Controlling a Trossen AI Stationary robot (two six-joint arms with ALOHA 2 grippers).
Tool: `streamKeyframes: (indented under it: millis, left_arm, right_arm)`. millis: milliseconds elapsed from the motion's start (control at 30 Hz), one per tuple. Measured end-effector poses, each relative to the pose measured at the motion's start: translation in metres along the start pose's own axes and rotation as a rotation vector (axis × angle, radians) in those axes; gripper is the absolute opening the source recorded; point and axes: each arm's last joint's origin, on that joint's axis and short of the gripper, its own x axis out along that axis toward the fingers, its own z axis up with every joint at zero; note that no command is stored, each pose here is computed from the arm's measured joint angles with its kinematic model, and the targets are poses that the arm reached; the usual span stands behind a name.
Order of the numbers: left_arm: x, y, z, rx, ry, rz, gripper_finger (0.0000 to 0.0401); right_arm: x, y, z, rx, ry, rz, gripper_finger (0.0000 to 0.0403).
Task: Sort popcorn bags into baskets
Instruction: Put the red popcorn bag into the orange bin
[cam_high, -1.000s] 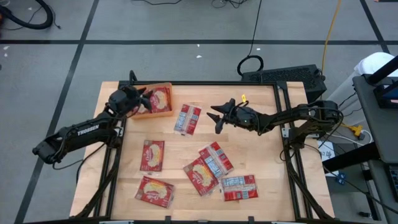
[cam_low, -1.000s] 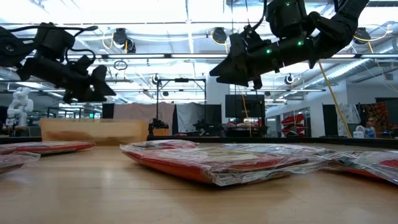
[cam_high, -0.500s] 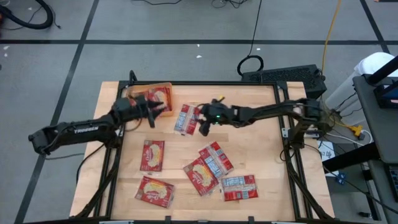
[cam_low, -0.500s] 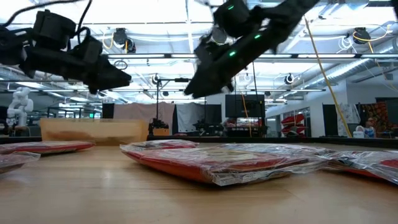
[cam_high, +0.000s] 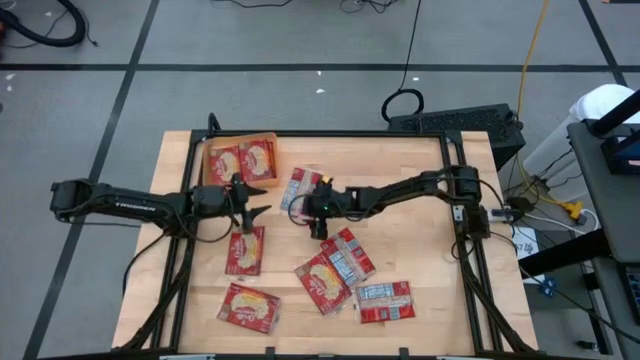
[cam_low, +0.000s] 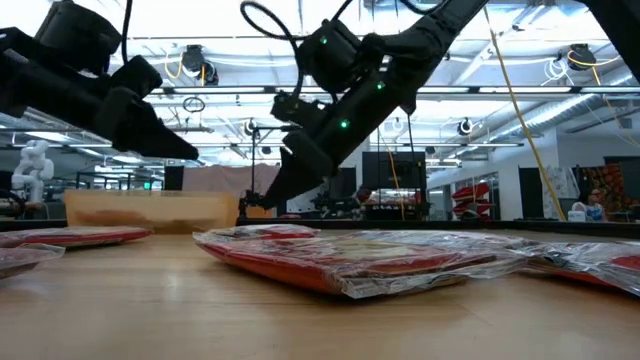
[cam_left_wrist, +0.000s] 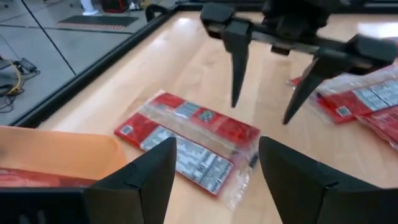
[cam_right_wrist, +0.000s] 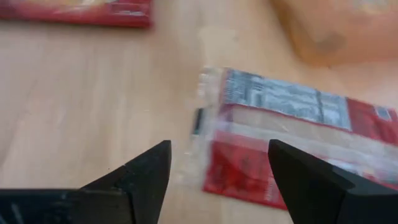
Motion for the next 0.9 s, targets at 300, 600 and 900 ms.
streamKeyframes:
  millis: [300, 600, 900]
  left_arm:
    - [-0.002, -0.015, -0.003, 0.012, 0.015, -0.019, 0.0212]
    - [0.007, -0.022, -0.013, 0.041, 0.083, -0.002, 0.02]
    - [0.022, -0.032, -0.015, 0.133, 0.032, -0.035, 0.02]
  right_arm:
    - [0.021, 0.014, -0.02, -0.038, 0.017, -0.078, 0.0247]
    - [0.035, 0.011, -0.031, 0.056, 0.026, -0.132, 0.0148]
    - [0.028, 0.01, -0.023, 0.067, -0.003, -0.08, 0.0015]
